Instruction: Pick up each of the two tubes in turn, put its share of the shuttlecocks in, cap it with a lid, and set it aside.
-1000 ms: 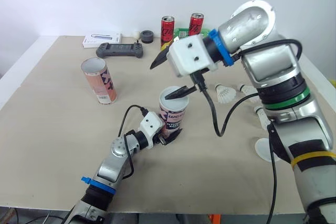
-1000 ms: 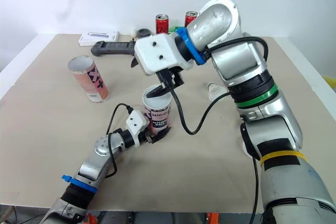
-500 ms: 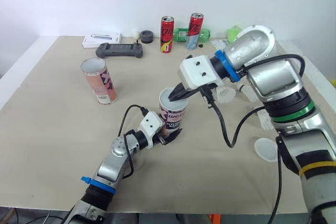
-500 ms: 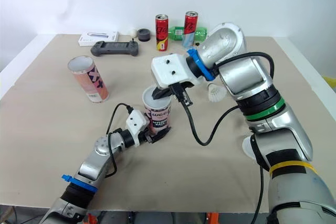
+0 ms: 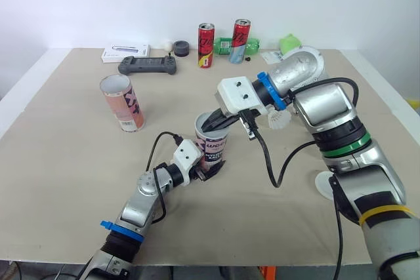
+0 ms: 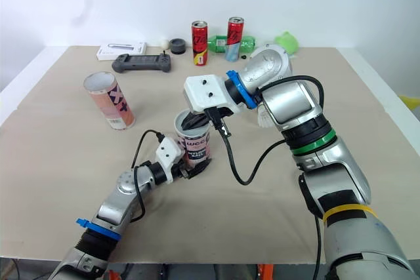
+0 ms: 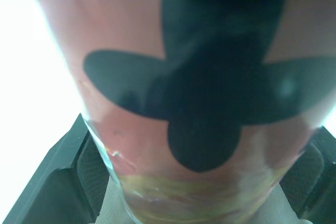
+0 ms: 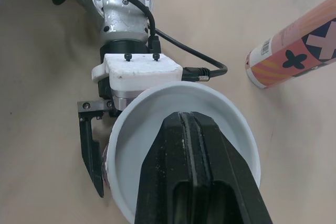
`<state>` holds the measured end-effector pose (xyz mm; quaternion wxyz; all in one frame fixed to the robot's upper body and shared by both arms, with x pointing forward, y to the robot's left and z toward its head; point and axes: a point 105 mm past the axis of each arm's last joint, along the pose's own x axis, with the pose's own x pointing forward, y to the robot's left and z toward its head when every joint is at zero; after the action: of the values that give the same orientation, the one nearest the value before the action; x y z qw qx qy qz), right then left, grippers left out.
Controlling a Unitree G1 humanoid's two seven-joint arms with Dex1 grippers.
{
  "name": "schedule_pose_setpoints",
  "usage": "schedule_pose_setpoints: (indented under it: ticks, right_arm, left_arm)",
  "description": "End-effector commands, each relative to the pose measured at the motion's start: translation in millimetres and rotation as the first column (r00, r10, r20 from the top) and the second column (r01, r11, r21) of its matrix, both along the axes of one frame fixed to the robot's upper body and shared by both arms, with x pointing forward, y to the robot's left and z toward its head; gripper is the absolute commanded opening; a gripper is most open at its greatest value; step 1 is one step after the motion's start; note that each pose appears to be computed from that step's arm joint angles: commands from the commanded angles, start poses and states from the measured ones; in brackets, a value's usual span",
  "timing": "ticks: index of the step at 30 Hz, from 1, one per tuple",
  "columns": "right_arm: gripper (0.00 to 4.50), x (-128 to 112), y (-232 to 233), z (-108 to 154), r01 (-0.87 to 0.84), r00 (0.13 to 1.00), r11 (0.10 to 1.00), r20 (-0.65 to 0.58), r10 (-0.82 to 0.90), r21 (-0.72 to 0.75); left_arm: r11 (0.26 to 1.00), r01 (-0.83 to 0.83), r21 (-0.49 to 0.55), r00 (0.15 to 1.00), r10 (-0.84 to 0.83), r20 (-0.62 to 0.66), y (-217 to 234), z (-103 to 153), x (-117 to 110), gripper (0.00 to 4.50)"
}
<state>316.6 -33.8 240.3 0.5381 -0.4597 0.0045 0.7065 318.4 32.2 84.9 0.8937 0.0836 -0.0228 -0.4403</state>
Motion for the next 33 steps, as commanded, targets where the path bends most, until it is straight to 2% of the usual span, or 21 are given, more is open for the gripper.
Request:
schedule_pose_setpoints:
  ticks: [1,7,8,10,12,13,14,16,17,18,19,20,23,25,28,33]
  right_arm:
    - [0.04,-1,2,-37,-0.01,0.991,0.997,-0.133,0.0,-0.072]
    - [0.04,3,0,-47,0.009,0.984,0.998,-0.179,-0.019,-0.056]
    - [0.04,3,1,-40,0.013,0.984,1.0,-0.177,-0.017,-0.026]
    - [0.04,1,2,-10,0.031,0.985,0.994,-0.17,-0.012,0.109]
    - [0.64,-4,-9,28,0.087,0.98,0.95,-0.197,-0.027,0.301]
    - [0.86,-9,-18,39,0.113,0.972,0.92,-0.234,-0.024,0.376]
    - [1.34,-13,-26,46,0.145,0.96,0.886,-0.279,-0.019,0.439]
    - [2.14,-19,-41,50,0.226,0.927,0.826,-0.375,-0.018,0.517]
    - [2.77,-22,-46,49,0.257,0.913,0.806,-0.408,-0.022,0.533]
    - [3.32,-23,-50,47,0.291,0.9,0.787,-0.436,-0.032,0.544]
    - [3.95,-23,-57,38,0.339,0.882,0.772,-0.467,-0.063,0.537]
    - [4.39,-25,-64,21,0.394,0.857,0.763,-0.506,-0.102,0.513]
    - [4.46,-28,-76,-17,0.511,0.798,0.727,-0.567,-0.205,0.457]
    - [4.46,-27,-83,-47,0.601,0.743,0.669,-0.616,-0.264,0.438]
    - [4.46,-27,-83,-90,0.67,0.702,0.622,-0.618,-0.353,0.406]
    - [4.46,-19,-61,-123,0.707,0.686,0.545,-0.623,-0.376,0.451]
  left_arm:
    - [0.999,0.004,0.042,0.998,-0.002,-0.056,-2,-17,-4,3.98]
    - [0.999,0.01,0.043,0.998,-0.007,-0.057,-3,-17,-4,3.98]
    - [0.999,0.01,0.044,0.998,-0.008,-0.056,-3,-17,-4,3.98]
    - [0.999,0.01,0.045,0.998,-0.007,-0.055,-2,-17,-5,3.98]
    - [0.999,0.004,0.045,0.998,-0.002,-0.055,1,-17,-5,3.98]
    - [0.999,0.002,0.044,0.998,0.0,-0.055,2,-17,-5,3.98]
    - [0.999,0.001,0.041,0.998,0.001,-0.057,4,-17,-5,3.98]
    - [1.0,0.006,0.031,0.998,-0.004,-0.061,6,-15,-7,3.98]
    - [1.0,0.01,0.027,0.998,-0.008,-0.062,7,-14,-7,3.98]
    - [1.0,0.013,0.022,0.998,-0.012,-0.064,8,-13,-8,4.24]
    - [1.0,0.022,0.018,0.998,-0.02,-0.067,11,-12,-9,4.5]
    - [0.999,0.031,0.014,0.997,-0.03,-0.072,14,-11,-10,4.5]
    - [0.998,0.055,0.012,0.996,-0.054,-0.075,25,-7,-14,4.5]
    - [0.998,0.067,-0.002,0.995,-0.067,-0.074,39,0,-17,4.5]
    - [0.997,0.075,-0.009,0.995,-0.075,-0.071,63,10,-23,4.5]
    - [0.997,0.069,-0.036,0.995,-0.072,-0.075,98,27,-34,4.5]
